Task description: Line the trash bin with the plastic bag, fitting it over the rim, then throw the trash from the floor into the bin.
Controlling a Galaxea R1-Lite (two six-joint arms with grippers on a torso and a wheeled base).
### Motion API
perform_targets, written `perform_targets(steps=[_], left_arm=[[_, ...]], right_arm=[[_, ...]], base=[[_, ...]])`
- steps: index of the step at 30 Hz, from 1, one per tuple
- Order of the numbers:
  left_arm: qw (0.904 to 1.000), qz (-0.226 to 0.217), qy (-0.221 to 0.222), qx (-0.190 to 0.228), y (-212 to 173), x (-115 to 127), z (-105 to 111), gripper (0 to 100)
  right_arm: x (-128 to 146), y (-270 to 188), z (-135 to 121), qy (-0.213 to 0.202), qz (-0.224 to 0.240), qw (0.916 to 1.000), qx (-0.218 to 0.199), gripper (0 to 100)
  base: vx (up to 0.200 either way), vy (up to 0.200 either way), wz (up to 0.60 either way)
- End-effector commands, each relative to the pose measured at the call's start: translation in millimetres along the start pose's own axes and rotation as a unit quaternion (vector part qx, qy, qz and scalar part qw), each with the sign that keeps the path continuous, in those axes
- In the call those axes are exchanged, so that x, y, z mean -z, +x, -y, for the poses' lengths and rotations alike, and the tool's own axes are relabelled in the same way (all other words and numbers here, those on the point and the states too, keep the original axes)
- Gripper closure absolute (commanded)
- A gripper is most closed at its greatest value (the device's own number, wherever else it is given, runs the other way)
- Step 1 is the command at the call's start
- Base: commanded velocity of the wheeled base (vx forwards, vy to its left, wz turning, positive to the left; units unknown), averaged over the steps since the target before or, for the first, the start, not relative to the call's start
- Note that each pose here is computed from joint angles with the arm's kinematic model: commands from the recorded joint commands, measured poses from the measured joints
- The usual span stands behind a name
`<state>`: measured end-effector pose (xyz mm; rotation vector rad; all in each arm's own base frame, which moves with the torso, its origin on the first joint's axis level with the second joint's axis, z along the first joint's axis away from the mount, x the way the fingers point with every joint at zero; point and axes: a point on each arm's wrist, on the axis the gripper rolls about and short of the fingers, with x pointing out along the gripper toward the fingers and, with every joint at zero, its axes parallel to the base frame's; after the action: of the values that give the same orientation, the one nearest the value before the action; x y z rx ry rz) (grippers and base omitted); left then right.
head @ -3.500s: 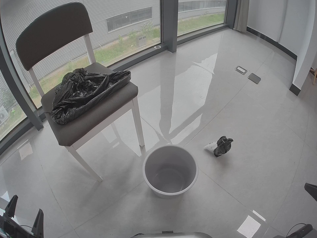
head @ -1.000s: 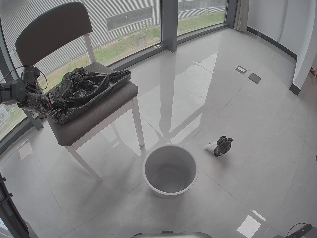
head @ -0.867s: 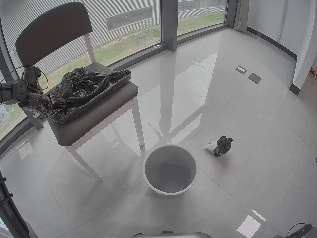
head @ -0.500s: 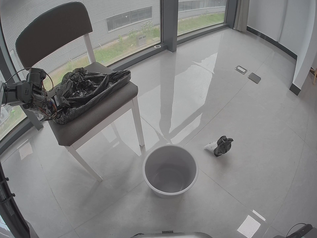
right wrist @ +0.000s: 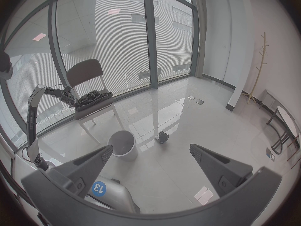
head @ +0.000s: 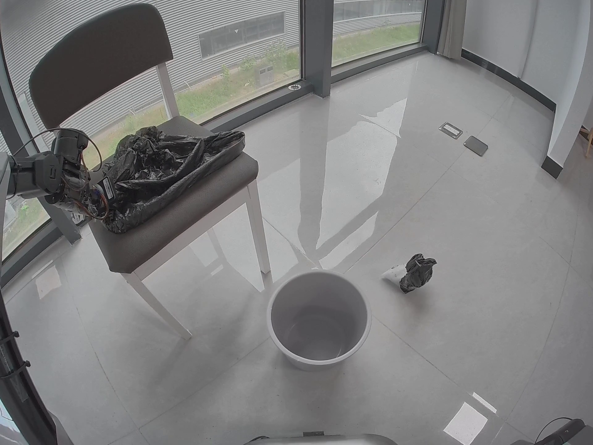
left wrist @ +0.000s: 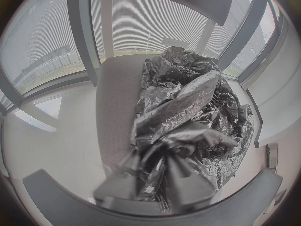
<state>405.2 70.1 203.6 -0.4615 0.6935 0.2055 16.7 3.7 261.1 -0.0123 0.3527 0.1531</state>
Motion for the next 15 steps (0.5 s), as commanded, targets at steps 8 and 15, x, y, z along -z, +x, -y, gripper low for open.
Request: perform_targets(steps=[8, 15], left_arm=[[0.9930, 0.066, 0.049, 0.085, -87.1, 0.1, 58.7, 100], [0.9556, 0.119, 0.150, 0.224, -196.6, 36.0, 126.1, 100]], right_arm=[[-31.5, 28.7, 9.1, 0.005, -0.017, 0.9998, -0.002, 0], [-47.0, 68.6, 9.7, -0.013, -0.044, 0.9977, -0.051, 0]], base=[[0.000, 0.000, 0.00], [0.000, 0.000, 0.00]])
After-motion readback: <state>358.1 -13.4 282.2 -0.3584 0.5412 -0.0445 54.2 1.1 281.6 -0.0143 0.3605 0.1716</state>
